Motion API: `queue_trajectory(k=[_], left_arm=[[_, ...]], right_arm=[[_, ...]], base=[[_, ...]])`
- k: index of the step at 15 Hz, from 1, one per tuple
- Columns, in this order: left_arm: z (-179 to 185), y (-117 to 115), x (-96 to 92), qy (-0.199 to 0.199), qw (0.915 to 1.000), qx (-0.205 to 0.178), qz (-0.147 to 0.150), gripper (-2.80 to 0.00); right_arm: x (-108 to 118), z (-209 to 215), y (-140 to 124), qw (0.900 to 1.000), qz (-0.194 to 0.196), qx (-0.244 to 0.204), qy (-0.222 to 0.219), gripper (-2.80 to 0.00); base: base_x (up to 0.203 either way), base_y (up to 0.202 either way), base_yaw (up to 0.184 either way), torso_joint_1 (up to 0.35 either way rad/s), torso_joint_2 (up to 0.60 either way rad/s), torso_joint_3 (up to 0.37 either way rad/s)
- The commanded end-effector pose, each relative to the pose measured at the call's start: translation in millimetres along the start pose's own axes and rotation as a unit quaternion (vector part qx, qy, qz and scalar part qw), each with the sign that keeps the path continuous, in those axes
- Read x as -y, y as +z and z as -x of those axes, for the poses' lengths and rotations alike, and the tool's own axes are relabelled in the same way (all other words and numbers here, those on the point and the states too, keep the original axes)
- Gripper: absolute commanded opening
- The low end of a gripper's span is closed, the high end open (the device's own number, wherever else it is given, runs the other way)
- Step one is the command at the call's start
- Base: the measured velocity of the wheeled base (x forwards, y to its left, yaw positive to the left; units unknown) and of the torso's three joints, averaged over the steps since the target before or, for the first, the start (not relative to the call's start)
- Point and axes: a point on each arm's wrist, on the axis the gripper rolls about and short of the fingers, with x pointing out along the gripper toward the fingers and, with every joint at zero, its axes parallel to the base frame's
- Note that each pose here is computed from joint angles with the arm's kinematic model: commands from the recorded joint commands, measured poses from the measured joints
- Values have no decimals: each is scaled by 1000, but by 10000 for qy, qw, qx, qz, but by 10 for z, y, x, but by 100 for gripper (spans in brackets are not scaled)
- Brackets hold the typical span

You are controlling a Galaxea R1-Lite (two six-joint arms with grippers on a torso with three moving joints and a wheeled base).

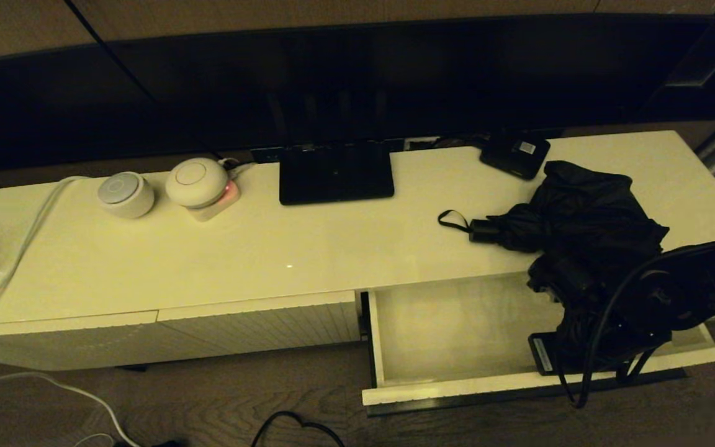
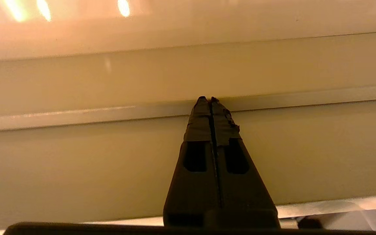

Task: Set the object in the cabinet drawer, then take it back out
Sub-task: Open the drawer

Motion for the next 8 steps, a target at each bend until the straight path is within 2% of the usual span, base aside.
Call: queue_trajectory(k=[1, 6, 8], left_arm=[[-2, -8, 0, 5, 10000, -15, 0, -280], [-2, -8, 0, 5, 10000, -15, 0, -280], [-2, -8, 0, 5, 10000, -15, 0, -280]], right_arm=[[3, -37, -84, 9998, 80, -173, -43, -280], [42, -137, -257, 9983, 232, -503, -183, -280], [72, -216, -378, 9954, 527, -757, -245, -280]], base=[[0, 0, 0, 0, 0, 0], [0, 0, 0, 0, 0, 0], [0, 0, 0, 0, 0, 0]])
